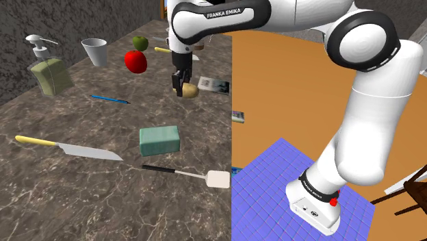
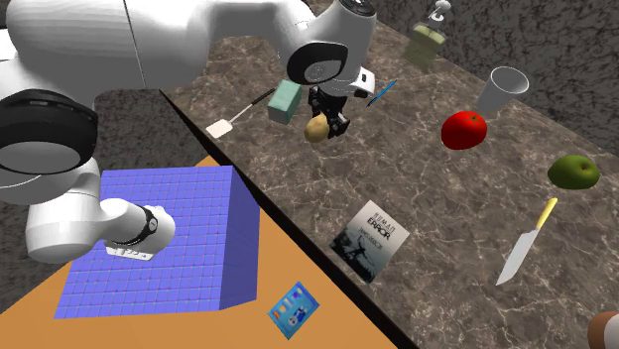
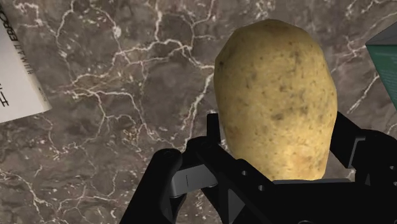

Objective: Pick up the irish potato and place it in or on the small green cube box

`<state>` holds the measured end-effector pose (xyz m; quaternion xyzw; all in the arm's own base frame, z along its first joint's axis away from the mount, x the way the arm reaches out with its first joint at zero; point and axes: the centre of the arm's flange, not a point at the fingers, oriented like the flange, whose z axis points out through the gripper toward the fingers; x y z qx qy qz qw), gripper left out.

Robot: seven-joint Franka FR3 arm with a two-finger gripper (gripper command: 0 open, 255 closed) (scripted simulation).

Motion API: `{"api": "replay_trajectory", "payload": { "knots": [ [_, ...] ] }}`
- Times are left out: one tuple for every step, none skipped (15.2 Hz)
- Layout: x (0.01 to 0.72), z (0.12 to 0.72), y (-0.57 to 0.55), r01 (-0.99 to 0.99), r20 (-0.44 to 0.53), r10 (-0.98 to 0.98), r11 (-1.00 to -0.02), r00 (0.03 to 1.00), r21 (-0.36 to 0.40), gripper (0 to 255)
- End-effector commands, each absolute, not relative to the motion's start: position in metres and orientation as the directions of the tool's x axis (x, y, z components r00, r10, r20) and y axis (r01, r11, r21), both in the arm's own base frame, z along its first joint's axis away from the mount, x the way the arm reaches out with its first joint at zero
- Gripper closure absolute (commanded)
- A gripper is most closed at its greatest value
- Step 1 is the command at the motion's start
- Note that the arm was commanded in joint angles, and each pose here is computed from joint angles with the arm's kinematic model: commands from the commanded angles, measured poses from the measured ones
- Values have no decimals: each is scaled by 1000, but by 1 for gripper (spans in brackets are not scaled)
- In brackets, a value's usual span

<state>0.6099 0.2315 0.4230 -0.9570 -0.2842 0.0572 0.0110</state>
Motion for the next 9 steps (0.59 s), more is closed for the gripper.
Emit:
{"api": "replay_trajectory", "payload": {
  "knots": [
    [609, 435, 231, 543, -104, 545, -838, 832, -54, 255],
    [609, 440, 231, 543, -104, 545, -838, 832, -54, 255],
    [609, 445, 231, 543, -104, 545, -838, 832, -54, 255],
    [609, 451, 231, 543, -104, 545, -838, 832, -54, 255],
    [609, 456, 231, 543, -104, 545, -838, 832, -54, 255],
    [609, 461, 231, 543, -104, 545, -838, 832, -54, 255],
    [609, 466, 231, 543, -104, 545, -838, 832, -54, 255],
    [609, 472, 231, 543, -104, 545, -838, 832, -54, 255],
    [609, 477, 231, 543, -104, 545, -838, 832, -54, 255]
  ]
}}
